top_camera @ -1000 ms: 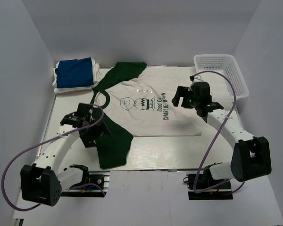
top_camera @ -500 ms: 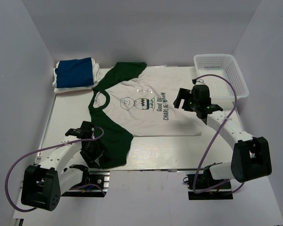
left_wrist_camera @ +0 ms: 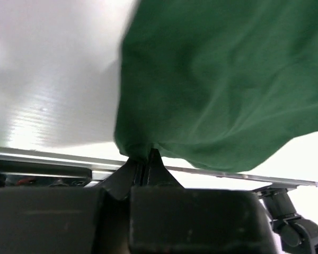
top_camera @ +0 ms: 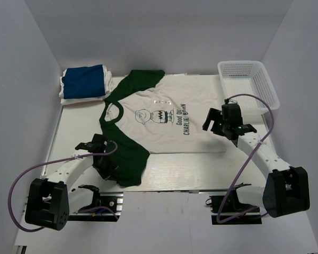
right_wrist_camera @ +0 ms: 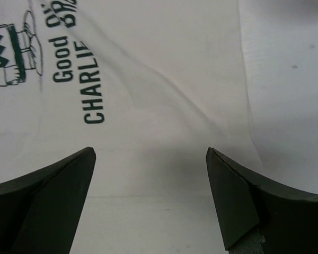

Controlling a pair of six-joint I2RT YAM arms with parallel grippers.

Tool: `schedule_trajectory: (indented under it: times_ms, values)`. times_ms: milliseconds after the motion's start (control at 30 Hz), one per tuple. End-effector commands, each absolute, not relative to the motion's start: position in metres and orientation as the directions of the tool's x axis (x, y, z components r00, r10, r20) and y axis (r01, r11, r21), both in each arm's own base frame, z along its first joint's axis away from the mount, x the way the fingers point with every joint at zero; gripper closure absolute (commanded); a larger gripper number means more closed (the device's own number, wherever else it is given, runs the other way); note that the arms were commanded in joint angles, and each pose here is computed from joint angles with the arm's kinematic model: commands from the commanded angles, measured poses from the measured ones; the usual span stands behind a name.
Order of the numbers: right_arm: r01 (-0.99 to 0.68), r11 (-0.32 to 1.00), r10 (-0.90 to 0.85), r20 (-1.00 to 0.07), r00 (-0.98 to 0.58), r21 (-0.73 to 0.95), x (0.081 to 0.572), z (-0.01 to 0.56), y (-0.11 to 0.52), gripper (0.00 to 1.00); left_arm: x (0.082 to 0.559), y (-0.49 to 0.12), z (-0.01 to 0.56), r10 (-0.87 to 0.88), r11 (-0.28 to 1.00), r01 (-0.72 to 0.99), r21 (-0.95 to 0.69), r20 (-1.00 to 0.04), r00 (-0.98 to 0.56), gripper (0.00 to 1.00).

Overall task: Fold and stack the t-shirts
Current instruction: Grap the side of the flattened tshirt closest away from the robot with both arms

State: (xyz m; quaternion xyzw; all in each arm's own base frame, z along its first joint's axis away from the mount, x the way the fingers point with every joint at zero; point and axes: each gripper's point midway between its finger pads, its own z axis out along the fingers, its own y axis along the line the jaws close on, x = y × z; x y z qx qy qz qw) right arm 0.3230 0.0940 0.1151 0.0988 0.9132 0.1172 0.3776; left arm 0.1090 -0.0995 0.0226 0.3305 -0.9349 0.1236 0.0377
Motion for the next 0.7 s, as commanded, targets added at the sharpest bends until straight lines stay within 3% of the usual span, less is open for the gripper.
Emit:
schedule_trajectory:
  times_ms: [0,267,433,667]
  values:
    - [0.248,0.941,0.336,-0.578,-0.744,0.229,0.286,0.089,0.067,0.10,0.130,-0.107,0.034,-0.590,0.755,-0.595,-0.276,0.111,-0.800,1.00]
    - [0.365,0.908,0.418,-0.485,-0.768,0.205,0.252,0.056,0.050,0.10,0.120,-0.113,0.046,-0.548,0.766,-0.565,-0.307,0.149,-0.823,1.00]
    - [0.369,0.902,0.431,-0.451,-0.782,0.223,0.253,0.039,0.052,0.22,0.130,-0.117,0.061,-0.513,0.781,-0.528,-0.334,0.139,-0.847,1.00]
    - [0.413,0.898,0.439,-0.407,-0.801,0.154,0.260,0.012,0.040,0.25,0.131,-0.118,0.074,-0.474,0.802,-0.491,-0.340,0.137,-0.870,1.00]
